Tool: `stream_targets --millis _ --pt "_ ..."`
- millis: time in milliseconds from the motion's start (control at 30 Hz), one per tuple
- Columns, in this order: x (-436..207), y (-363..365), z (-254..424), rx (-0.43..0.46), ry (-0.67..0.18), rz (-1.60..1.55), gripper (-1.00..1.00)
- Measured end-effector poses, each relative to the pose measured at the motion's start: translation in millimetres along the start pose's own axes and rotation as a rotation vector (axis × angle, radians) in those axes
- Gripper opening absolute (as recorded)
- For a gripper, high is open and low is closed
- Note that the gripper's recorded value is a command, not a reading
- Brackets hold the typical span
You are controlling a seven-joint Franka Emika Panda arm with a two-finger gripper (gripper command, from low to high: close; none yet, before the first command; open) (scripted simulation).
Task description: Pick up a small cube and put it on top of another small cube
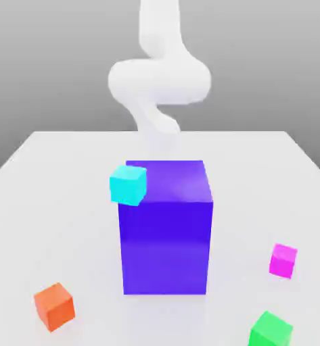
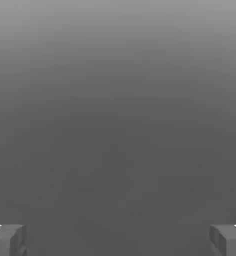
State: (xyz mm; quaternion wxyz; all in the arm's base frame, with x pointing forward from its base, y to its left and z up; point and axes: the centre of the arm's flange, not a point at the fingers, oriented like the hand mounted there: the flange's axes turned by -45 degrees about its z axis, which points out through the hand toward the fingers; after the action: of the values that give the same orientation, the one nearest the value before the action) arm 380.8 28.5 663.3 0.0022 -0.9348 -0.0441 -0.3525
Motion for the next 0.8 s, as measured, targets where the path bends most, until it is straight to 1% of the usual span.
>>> stream_targets --millis 200,400,533,700,733,800 --pt "-42.2 -79.4 131.0 0.098 -0.186 -0.245 0.00" --pt "-127.4 -160.0 228.4 0.199 -0.357 -0.498 0.00" --pt "-203.2 -206.0 273.8 0.269 -0.467 -0.671 0.00" --pt "-314.7 -253.4 304.8 0.365 -0.599 -0.906 0.00" --pt "-332.5 -255.7 310.8 0.376 -0.621 -0.933 0.00" --pt "-353.3 -257.6 325.2 0.385 -0.637 -0.951 0.00"
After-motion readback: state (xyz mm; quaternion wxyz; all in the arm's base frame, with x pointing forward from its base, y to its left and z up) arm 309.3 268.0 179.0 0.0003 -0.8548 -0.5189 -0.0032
